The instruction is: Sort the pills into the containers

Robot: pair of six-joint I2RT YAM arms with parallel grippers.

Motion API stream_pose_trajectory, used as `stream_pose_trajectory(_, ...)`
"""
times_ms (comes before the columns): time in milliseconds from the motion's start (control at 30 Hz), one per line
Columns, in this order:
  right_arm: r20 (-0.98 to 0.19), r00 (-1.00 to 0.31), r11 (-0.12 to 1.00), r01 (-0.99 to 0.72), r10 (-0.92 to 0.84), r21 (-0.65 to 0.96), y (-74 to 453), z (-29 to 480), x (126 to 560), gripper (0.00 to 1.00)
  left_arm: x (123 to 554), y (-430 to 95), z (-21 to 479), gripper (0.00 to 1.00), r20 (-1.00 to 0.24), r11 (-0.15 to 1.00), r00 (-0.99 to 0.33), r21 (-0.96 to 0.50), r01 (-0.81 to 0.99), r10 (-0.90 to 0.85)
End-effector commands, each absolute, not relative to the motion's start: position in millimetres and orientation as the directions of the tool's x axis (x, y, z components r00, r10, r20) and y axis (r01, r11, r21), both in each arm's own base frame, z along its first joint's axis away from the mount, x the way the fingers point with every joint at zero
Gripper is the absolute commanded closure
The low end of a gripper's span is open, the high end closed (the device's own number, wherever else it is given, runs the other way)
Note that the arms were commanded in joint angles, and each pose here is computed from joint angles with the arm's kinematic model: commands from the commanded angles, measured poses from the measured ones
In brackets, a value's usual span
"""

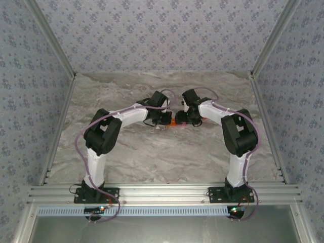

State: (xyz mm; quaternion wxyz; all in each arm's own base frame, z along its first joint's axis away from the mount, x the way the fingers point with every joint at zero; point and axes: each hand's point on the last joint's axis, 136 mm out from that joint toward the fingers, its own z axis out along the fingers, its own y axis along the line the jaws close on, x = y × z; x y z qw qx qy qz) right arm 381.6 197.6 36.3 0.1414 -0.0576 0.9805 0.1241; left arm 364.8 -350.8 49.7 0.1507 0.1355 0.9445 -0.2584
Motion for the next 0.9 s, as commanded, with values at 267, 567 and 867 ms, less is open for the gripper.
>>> stream_pose_trajectory(267, -0.211, -0.976, 0.979, -0.1, -0.061, 0.179, 183, 15, 371, 0.33, 352, -347, 14, 1.0, -0.274, 0.854, -0.941, -0.421, 0.305, 0.201)
stream_pose_trajectory(567, -0.212, -0.976, 0.979, -0.095, -0.056, 0.179, 182, 17, 373, 0.33, 341, -336, 10, 1.0, -0.24, 0.87, -0.945, -0.389, 0.303, 0.222)
stream_pose_trajectory(867, -0.214, -0.975, 0.979, -0.091, -0.052, 0.18, 183, 18, 375, 0.33, 339, -333, 25, 1.0, -0.24, 0.873, -0.942, -0.375, 0.312, 0.233)
